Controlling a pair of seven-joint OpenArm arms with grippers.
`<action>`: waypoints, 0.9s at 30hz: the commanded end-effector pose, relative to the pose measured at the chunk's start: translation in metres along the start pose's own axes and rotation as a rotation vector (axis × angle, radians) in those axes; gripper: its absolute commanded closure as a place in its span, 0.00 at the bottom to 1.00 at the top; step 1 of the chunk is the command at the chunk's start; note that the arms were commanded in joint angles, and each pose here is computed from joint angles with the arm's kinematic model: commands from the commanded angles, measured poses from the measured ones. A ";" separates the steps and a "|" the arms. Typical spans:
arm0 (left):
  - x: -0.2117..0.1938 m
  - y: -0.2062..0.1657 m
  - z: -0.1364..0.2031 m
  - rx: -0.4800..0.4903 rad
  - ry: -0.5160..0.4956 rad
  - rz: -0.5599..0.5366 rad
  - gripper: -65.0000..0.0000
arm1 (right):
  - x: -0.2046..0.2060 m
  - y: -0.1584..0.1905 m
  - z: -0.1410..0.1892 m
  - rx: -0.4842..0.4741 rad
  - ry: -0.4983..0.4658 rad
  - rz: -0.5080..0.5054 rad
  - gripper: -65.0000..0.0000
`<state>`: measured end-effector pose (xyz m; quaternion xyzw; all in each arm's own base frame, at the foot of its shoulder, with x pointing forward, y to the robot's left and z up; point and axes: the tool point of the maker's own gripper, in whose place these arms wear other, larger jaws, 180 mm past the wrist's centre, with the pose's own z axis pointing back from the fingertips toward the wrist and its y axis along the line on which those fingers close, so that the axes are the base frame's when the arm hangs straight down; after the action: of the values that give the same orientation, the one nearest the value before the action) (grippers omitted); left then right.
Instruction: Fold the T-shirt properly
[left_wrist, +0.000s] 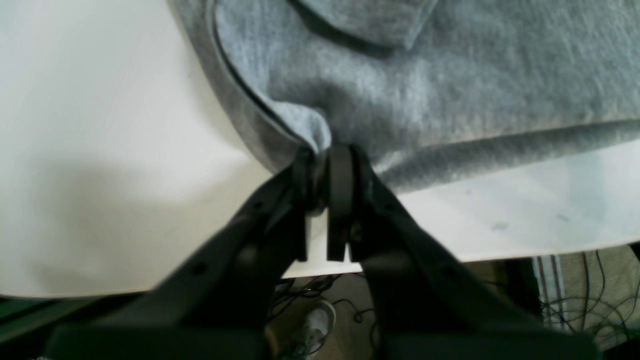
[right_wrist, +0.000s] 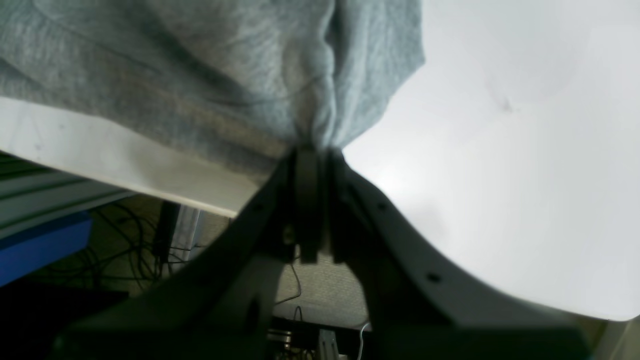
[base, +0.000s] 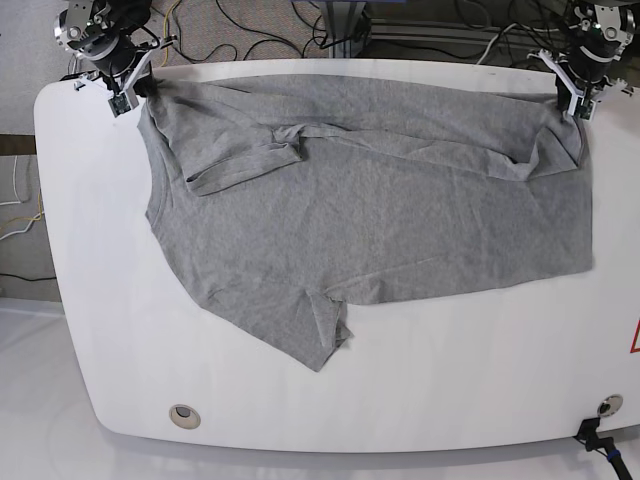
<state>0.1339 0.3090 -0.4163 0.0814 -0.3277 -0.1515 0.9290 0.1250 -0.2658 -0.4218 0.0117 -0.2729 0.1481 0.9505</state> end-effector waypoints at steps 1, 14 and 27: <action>-0.002 -0.009 0.004 -0.065 0.014 -0.042 1.00 | 0.004 -0.005 0.004 -0.011 -0.013 0.008 1.00; 0.044 0.024 0.024 0.037 -0.085 -0.103 0.48 | 0.048 -0.011 0.025 -0.061 -0.114 0.087 0.58; 0.139 0.051 0.013 0.150 -0.311 -0.058 0.48 | 0.135 -0.026 0.019 -0.125 -0.325 0.078 0.59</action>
<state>0.2353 0.3105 -0.3237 0.1328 -0.4560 -0.1636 0.8647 0.2259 -0.2622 -0.3410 -0.0417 -0.4140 0.1582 0.8955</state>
